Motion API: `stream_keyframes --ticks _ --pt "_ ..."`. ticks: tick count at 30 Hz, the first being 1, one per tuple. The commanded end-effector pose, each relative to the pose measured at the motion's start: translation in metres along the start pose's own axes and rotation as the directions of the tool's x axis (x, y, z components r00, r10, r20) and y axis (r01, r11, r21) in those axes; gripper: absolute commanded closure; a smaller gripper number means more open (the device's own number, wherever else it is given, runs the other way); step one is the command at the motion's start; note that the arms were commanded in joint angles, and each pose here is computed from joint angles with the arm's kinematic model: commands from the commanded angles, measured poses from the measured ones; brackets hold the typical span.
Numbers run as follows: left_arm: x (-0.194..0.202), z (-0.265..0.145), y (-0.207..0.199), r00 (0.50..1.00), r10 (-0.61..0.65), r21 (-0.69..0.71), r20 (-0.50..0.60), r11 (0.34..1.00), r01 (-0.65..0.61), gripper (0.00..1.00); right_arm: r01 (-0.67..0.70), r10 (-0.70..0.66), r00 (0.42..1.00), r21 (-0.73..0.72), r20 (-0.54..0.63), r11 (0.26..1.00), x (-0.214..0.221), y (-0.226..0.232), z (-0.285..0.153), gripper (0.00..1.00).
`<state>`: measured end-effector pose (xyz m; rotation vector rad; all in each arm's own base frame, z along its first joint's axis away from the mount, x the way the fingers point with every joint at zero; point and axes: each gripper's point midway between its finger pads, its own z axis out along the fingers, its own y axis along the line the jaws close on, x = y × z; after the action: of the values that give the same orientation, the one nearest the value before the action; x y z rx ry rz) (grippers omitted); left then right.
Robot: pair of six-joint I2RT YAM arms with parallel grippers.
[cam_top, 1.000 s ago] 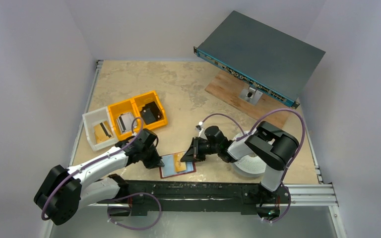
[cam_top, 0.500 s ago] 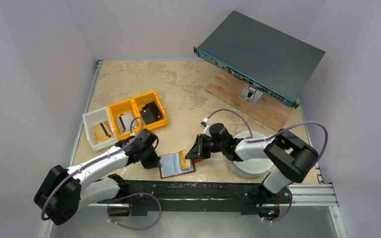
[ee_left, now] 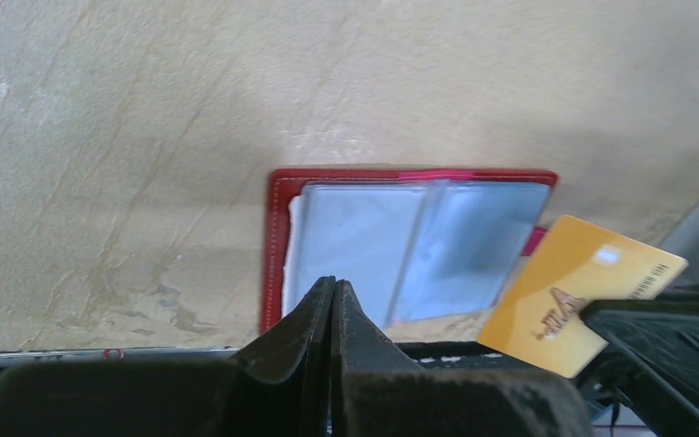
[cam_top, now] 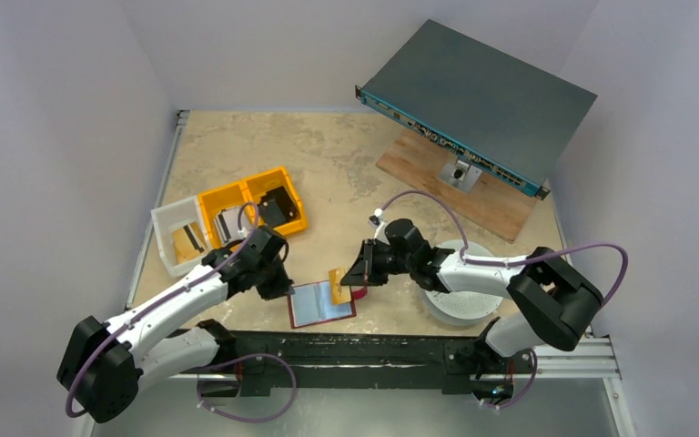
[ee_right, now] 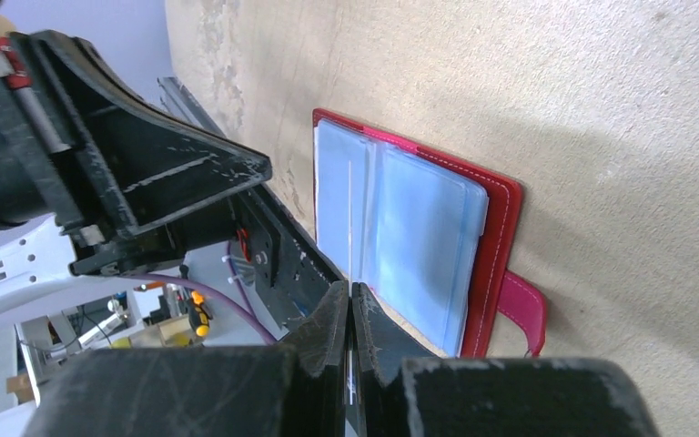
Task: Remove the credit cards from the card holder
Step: Remove the credit card from the card holder.
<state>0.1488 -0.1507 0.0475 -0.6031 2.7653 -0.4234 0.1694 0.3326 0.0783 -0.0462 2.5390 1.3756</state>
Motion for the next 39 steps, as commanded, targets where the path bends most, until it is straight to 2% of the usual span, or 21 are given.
stream_keyframes --ticks 1,5,11,17,21,28,31,35,39 --pt "-0.015 -0.026 -0.028 0.997 0.056 0.103 0.053 0.993 -0.062 0.96 0.053 -0.052 0.997 -0.025 0.051 0.998 -0.017 0.02 -0.007 1.0" --pt "-0.013 -0.041 -0.042 0.996 0.077 0.189 0.052 0.978 -0.085 0.7 0.067 -0.064 0.996 -0.046 0.056 0.997 -0.02 0.031 -0.011 1.0" --pt "-0.007 -0.063 -0.073 0.991 0.115 0.4 0.07 0.907 -0.134 0.49 0.072 -0.069 0.997 -0.17 0.023 0.983 -0.021 0.064 -0.015 1.0" --pt "-0.011 -0.089 -0.092 0.989 0.088 0.579 0.117 0.803 -0.14 0.44 0.056 -0.067 0.997 -0.328 -0.023 0.943 -0.023 0.102 -0.024 1.0" --pt "-0.007 -0.098 -0.1 0.989 0.104 0.653 0.108 0.742 -0.15 0.44 0.028 -0.06 0.996 -0.435 -0.06 0.9 -0.021 0.124 -0.031 1.0" --pt "-0.004 -0.107 -0.113 0.991 0.099 0.736 0.091 0.663 -0.134 0.47 0.007 -0.059 0.995 -0.515 -0.085 0.857 -0.02 0.141 -0.039 1.0" --pt "-0.004 -0.108 -0.115 0.993 0.092 0.751 0.075 0.65 -0.117 0.54 0.004 -0.055 0.995 -0.513 -0.086 0.858 -0.02 0.14 -0.037 1.0" --pt "-0.002 -0.107 -0.117 0.994 0.091 0.764 0.056 0.637 -0.101 0.71 0.005 -0.052 0.995 -0.506 -0.08 0.863 -0.021 0.137 -0.036 1.0" --pt "-0.001 -0.107 -0.117 0.995 0.092 0.767 0.045 0.635 -0.093 0.99 0.012 -0.052 0.996 -0.479 -0.07 0.878 -0.022 0.131 -0.032 1.0"
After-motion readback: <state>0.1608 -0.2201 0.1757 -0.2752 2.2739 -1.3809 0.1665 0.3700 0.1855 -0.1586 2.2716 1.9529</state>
